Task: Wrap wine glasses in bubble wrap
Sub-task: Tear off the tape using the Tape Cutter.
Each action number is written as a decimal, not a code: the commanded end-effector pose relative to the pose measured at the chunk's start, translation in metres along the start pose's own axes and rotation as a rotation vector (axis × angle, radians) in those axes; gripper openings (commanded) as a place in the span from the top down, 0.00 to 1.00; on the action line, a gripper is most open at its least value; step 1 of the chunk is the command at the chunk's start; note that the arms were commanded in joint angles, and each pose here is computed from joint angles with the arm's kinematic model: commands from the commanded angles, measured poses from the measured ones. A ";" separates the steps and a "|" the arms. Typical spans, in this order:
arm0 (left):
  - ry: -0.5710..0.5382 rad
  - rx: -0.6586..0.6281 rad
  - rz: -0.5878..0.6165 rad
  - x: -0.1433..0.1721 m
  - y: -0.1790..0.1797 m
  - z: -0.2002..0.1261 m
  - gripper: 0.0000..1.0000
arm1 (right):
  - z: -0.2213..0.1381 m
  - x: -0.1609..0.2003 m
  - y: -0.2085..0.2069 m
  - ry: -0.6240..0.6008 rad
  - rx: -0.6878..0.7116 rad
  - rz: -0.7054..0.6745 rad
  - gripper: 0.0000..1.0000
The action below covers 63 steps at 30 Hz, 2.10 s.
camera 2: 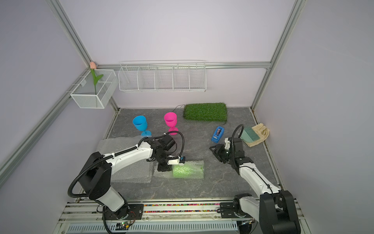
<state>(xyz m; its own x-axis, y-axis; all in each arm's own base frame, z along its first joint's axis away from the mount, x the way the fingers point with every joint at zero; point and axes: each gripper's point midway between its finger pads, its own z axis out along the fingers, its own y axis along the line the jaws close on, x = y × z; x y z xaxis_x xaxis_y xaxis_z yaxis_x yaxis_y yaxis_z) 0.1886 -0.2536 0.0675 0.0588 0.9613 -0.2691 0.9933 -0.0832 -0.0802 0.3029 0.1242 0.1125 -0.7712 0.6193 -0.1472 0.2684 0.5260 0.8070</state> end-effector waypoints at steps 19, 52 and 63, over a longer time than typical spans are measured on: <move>0.020 0.045 0.002 0.001 -0.005 0.004 1.00 | 0.083 -0.085 -0.017 -0.066 -0.107 -0.034 0.56; 0.027 0.063 -0.008 0.002 -0.007 0.007 1.00 | 0.088 -0.059 -0.091 0.003 0.166 0.055 0.93; 0.025 0.064 -0.009 0.001 -0.007 0.007 1.00 | 0.077 -0.071 -0.071 -0.054 0.129 -0.007 0.93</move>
<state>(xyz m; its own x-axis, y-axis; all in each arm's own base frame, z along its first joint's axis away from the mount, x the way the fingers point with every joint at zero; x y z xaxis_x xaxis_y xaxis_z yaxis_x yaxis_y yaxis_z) 0.1864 -0.2542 0.0620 0.0531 0.9642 -0.2598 0.9906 -0.0837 -0.1085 0.3933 0.0944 0.0223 -0.7441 0.6461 -0.1702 0.3182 0.5667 0.7600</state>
